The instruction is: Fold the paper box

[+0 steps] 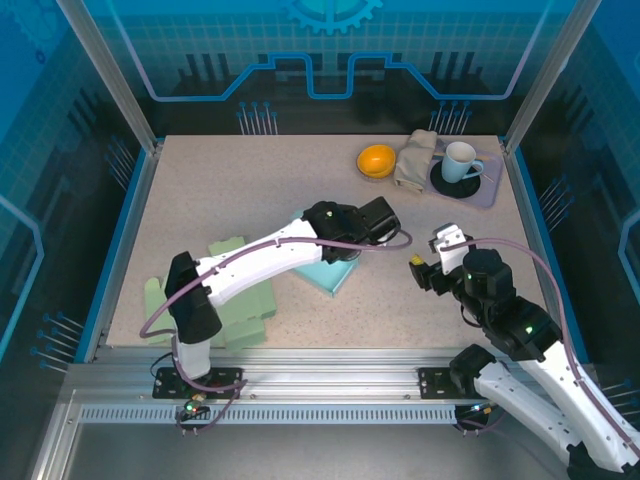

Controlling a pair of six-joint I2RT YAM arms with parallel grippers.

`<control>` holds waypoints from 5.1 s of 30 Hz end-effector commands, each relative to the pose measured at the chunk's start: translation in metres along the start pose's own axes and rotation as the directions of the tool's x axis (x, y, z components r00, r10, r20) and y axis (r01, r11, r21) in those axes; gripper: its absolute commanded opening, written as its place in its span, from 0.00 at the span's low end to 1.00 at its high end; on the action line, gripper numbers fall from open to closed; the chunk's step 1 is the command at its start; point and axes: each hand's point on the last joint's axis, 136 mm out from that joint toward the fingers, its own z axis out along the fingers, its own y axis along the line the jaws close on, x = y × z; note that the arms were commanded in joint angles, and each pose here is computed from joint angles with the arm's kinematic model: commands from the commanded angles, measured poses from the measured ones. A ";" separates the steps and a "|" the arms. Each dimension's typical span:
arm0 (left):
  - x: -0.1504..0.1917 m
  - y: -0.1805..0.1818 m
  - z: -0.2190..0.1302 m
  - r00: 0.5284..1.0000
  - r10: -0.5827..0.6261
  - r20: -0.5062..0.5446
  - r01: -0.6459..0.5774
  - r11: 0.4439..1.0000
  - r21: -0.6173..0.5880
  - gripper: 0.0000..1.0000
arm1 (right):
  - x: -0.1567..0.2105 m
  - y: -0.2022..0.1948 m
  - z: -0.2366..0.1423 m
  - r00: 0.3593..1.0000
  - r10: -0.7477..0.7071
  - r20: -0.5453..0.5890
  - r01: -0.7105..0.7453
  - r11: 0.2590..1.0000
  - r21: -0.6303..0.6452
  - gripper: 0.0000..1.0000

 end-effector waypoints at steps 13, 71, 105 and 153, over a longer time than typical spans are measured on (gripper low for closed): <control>0.104 0.065 0.008 -0.049 -0.983 -0.179 0.931 -0.110 0.349 0.65 | 0.013 0.035 0.035 0.965 0.129 -0.228 -0.158 0.981 -0.115 0.67; 0.061 -0.021 0.103 -0.469 -0.684 -0.558 0.700 -0.674 0.237 0.76 | 0.016 0.146 0.147 0.848 0.423 -0.319 -0.470 0.878 -0.086 0.14; 0.104 -0.101 0.103 -0.436 -0.740 -0.512 0.821 -0.560 0.110 0.65 | 0.049 0.183 0.142 0.808 0.457 -0.373 -0.517 0.852 -0.076 0.18; 0.121 -0.129 0.103 -0.452 -0.721 -0.525 0.861 -0.506 -0.046 0.72 | 0.059 0.161 0.176 0.782 0.283 -0.555 -0.379 0.923 -0.062 0.68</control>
